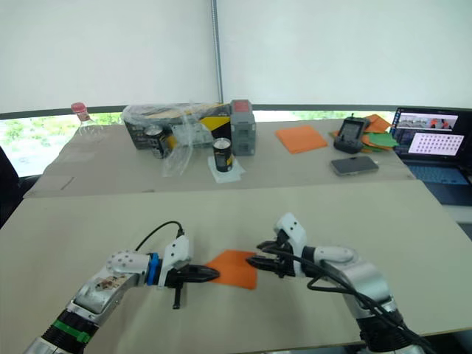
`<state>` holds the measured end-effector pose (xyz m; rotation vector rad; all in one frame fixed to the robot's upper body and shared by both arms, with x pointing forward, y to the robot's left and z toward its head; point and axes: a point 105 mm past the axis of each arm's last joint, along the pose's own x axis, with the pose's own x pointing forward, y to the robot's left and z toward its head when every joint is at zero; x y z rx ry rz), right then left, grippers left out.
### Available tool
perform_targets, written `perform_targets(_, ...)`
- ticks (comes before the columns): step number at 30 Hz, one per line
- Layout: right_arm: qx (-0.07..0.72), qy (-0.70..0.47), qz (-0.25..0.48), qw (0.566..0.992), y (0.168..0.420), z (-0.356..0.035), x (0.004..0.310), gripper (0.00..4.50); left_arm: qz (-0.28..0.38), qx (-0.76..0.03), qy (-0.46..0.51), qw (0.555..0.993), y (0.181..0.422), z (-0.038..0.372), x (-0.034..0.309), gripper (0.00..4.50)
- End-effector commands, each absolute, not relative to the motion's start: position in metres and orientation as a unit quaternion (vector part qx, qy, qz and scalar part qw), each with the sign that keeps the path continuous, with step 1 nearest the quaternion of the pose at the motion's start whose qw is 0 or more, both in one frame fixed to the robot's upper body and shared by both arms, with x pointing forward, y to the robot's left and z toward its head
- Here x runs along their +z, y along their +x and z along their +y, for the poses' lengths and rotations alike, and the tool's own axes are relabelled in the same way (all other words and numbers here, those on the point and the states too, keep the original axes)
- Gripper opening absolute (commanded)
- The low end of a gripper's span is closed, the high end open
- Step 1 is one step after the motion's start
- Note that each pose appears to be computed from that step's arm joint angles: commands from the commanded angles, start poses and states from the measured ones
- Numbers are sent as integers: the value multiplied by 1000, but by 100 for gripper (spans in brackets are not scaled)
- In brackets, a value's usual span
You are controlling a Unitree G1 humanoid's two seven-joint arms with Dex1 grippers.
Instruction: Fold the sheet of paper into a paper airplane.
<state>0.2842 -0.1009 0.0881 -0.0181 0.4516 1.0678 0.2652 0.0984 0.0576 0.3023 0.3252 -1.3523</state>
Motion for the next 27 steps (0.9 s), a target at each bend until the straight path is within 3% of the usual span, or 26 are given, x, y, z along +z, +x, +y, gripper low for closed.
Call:
perform_targets(1,520,9,207,829,283,-98,96,291,205,-597,142,762,261,112,33,0)
perform_targets(6,523,12,218,824,282,-98,92,291,204,-595,140,765,262,112,33,0)
perform_targets(15,536,30,215,816,278,-95,94,4,204,-593,140,766,264,112,33,0)
perform_targets(20,547,-20,191,815,275,-95,93,4,204,-593,138,767,264,112,33,0)
perform_targets(27,569,-259,42,779,268,-96,92,4,208,-597,137,763,264,112,31,0)
